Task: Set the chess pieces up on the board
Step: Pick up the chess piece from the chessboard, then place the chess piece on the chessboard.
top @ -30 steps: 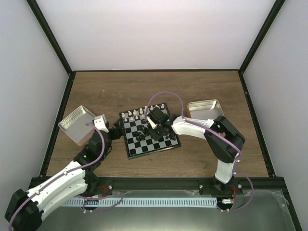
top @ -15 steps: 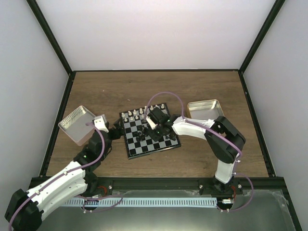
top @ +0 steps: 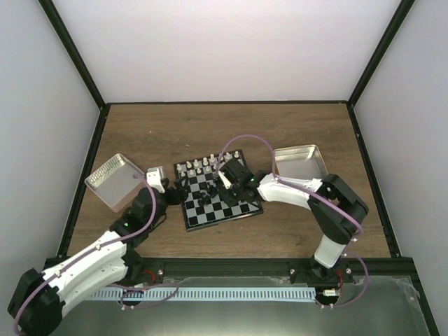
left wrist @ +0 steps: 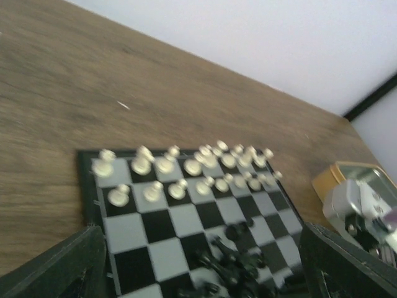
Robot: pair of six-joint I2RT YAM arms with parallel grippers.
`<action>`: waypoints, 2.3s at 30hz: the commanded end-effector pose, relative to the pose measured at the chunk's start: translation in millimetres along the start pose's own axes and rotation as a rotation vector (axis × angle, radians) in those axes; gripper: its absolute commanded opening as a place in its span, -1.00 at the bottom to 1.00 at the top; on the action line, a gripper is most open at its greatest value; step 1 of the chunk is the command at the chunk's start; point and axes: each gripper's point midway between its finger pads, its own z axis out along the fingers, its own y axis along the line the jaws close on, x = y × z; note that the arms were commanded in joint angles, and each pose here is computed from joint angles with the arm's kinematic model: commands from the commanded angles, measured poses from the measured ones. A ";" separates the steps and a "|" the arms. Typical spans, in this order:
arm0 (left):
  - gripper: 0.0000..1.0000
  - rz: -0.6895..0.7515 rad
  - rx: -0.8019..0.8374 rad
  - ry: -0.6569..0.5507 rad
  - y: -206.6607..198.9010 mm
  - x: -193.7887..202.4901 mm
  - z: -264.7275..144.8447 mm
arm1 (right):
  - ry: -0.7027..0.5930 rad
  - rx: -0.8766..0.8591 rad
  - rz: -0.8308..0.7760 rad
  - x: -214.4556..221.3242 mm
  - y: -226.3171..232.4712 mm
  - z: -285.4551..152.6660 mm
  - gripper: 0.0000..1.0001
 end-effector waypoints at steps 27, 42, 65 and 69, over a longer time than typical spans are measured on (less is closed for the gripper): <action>-0.09 -0.617 0.437 0.399 -112.2 25.6 13.3 | -0.559 -0.385 0.204 -67.9 49.1 -119.8 -0.75; -0.44 -0.599 0.472 0.406 -117.3 26.7 12.6 | -0.582 -0.413 0.230 -76.2 51.9 -127.3 -0.74; -0.92 -0.422 0.253 0.351 -85.1 25.2 23.7 | -0.574 -0.195 0.349 -73.5 12.4 -118.9 -0.10; -0.92 -0.244 0.123 0.325 -65.9 16.3 23.4 | -0.594 -0.055 0.392 -69.5 -12.9 -126.0 0.05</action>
